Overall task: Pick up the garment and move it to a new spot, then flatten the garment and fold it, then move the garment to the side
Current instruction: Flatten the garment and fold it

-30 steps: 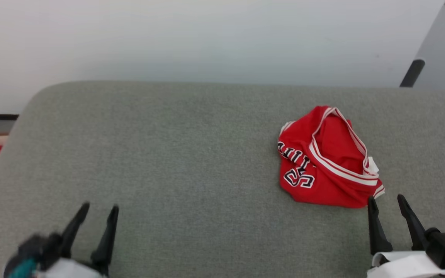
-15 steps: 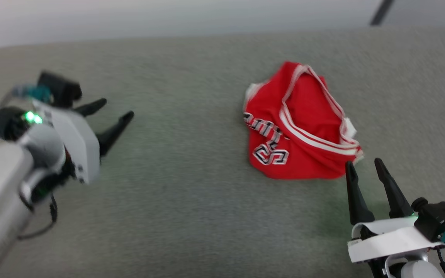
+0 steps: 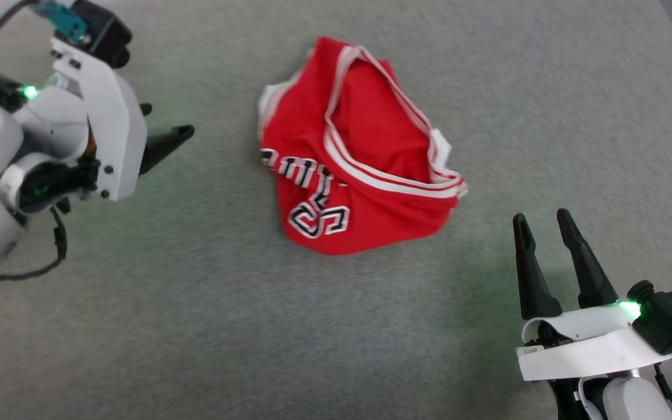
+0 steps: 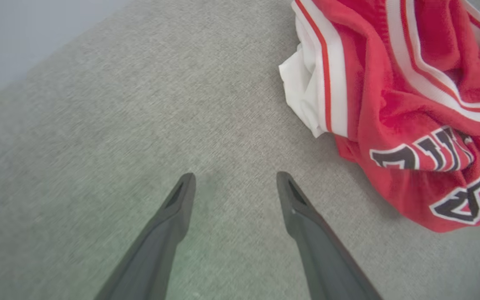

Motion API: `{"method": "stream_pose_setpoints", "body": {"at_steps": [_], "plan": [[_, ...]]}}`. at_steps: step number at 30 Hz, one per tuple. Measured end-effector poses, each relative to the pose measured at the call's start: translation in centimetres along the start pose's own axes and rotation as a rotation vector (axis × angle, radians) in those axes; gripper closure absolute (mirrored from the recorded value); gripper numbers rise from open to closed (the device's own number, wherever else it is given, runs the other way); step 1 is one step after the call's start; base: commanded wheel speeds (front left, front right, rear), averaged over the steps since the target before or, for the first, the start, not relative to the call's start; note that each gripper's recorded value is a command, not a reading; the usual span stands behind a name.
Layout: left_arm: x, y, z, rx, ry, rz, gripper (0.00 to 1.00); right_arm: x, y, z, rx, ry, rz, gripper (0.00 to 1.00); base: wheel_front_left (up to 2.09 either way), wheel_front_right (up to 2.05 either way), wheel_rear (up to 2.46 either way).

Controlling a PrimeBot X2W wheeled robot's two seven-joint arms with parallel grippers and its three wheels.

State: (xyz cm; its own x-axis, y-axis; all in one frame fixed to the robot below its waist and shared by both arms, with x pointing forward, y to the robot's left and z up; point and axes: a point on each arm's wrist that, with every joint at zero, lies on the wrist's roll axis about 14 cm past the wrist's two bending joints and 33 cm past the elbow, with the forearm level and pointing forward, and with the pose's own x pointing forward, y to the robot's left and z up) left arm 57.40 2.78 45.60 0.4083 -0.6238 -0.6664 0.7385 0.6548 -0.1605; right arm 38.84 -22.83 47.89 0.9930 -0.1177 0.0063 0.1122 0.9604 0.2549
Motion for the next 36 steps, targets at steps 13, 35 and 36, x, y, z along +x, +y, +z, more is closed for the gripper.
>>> {"method": "stream_pose_setpoints", "body": {"at_steps": [13, 35, 36], "plan": [[6.8, -4.0, 1.7, 0.034, 0.021, -0.177, 0.00, -1.2, -2.8, -0.6, -0.013, 0.036, -0.099, 0.00, 0.00, 0.00, 0.00], [9.9, -4.6, 1.6, 0.088, 0.037, -0.197, 0.00, -1.4, -3.2, -1.1, 0.014, 0.053, -0.123, 0.00, 0.00, 0.00, 0.00], [10.1, -4.5, 1.6, 0.089, 0.036, -0.192, 0.00, -1.4, -3.3, -1.1, 0.015, 0.053, -0.127, 0.00, 0.00, 0.00, 0.00]]}}
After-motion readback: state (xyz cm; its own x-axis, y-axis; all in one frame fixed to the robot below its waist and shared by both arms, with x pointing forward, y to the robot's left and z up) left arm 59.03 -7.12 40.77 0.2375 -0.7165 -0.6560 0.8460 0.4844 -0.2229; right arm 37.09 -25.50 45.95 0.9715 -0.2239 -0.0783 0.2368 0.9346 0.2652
